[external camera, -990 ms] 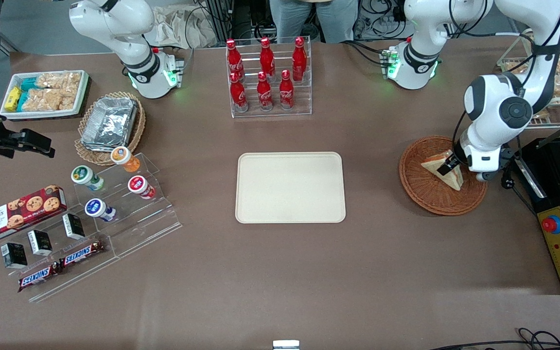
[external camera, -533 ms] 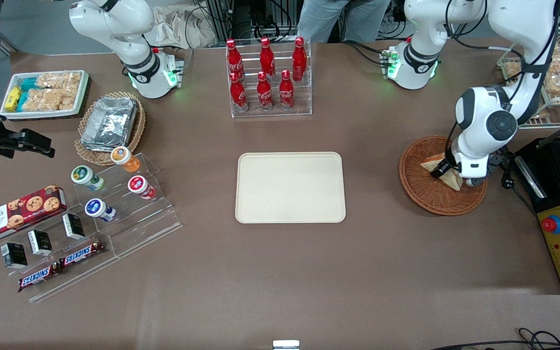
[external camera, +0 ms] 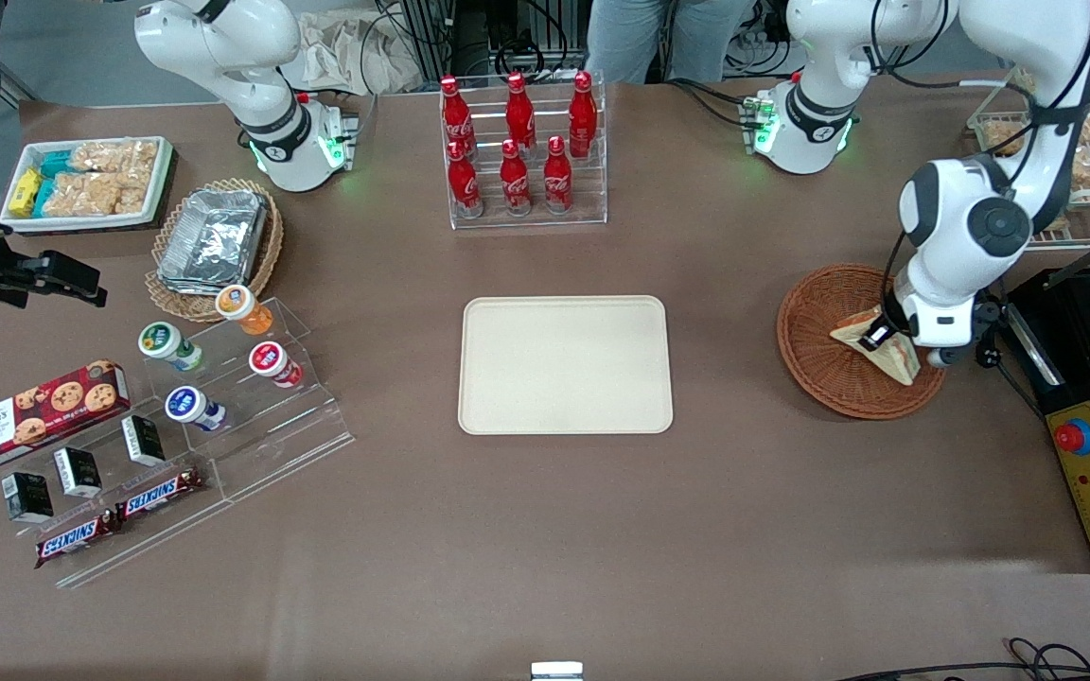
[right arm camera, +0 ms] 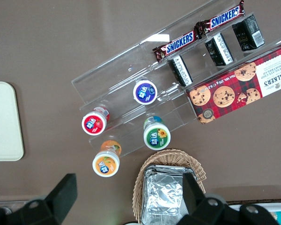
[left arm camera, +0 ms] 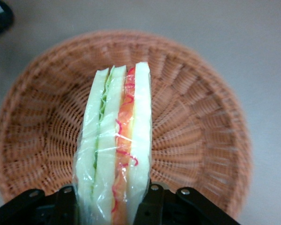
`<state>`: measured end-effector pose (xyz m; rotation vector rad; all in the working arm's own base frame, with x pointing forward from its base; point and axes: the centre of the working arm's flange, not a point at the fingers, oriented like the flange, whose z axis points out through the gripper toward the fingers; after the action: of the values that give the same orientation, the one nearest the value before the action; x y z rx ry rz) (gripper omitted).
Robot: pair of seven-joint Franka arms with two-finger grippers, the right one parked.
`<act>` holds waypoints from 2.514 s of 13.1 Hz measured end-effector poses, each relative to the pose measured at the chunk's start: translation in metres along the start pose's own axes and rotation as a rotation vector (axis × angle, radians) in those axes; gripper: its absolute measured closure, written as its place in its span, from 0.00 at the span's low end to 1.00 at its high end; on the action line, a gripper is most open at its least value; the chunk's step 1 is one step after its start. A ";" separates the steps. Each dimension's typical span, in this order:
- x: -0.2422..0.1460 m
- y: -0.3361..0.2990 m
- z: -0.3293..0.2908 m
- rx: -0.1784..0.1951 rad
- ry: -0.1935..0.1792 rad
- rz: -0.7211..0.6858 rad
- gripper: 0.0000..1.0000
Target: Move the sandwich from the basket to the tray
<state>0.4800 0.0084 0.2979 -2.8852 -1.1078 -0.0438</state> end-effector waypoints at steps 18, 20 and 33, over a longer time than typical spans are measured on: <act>-0.175 0.283 -0.123 0.053 -0.157 0.813 0.75; -0.198 0.305 -0.094 0.041 -0.129 0.863 0.75; -0.241 0.317 0.064 0.028 -0.141 0.793 0.47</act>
<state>0.5137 -0.3842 0.2111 -3.0994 0.0892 0.2036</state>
